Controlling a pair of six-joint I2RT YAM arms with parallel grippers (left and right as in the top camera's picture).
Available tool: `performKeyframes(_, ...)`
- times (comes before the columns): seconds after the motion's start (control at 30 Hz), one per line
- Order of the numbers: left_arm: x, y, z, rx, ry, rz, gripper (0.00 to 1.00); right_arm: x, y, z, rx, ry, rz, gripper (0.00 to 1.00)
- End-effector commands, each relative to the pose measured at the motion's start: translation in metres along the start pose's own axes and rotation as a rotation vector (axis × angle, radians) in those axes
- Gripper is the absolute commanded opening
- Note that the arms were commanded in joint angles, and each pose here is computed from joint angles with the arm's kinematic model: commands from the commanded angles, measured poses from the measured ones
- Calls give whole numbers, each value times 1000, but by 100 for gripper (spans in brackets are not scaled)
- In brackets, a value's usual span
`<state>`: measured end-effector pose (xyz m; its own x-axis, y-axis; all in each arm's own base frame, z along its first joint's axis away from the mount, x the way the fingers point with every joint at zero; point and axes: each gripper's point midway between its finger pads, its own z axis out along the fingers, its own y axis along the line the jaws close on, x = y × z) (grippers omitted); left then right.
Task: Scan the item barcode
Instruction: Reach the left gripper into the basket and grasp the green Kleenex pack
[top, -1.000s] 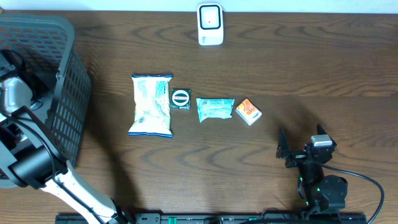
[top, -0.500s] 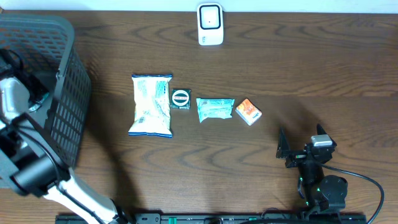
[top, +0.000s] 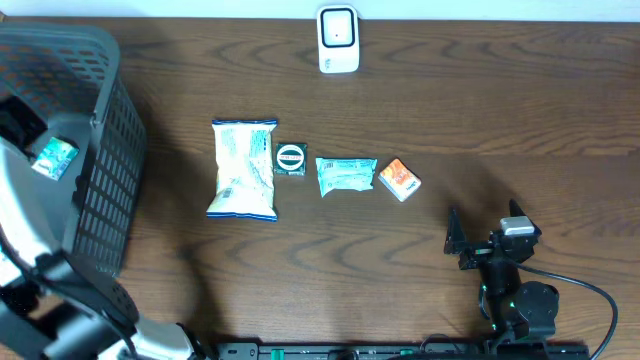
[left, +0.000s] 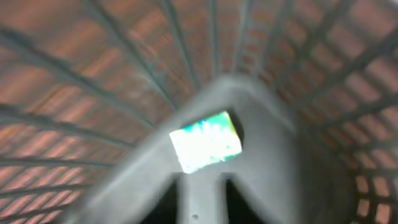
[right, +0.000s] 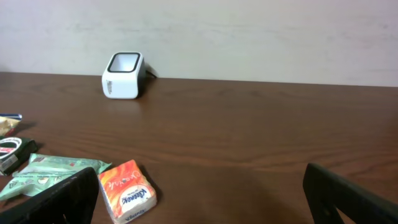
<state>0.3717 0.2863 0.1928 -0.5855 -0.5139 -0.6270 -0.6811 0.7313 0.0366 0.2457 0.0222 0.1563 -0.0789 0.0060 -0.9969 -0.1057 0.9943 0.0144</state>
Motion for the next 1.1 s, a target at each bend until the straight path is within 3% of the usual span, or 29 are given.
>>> performKeyframes(0.0,30,-22,40,125,114,176,62,1,3,0,-12,1,-4,99)
performKeyframes(0.2,53,-24,78,138,184,322,68,1,3,0,-12,1,-5,99)
performKeyframes(0.3,56,-25,88,145,183,394,83,1,3,0,-12,1,-4,99)
performKeyframes(0.43,63,-26,100,165,191,559,83,1,3,0,-11,1,-5,99)
performKeyframes(0.7,78,-27,123,190,218,709,83,1,3,0,-12,1,-5,99)
performKeyframes(1.07,71,-28,138,170,174,708,82,1,3,0,-12,1,-5,99)
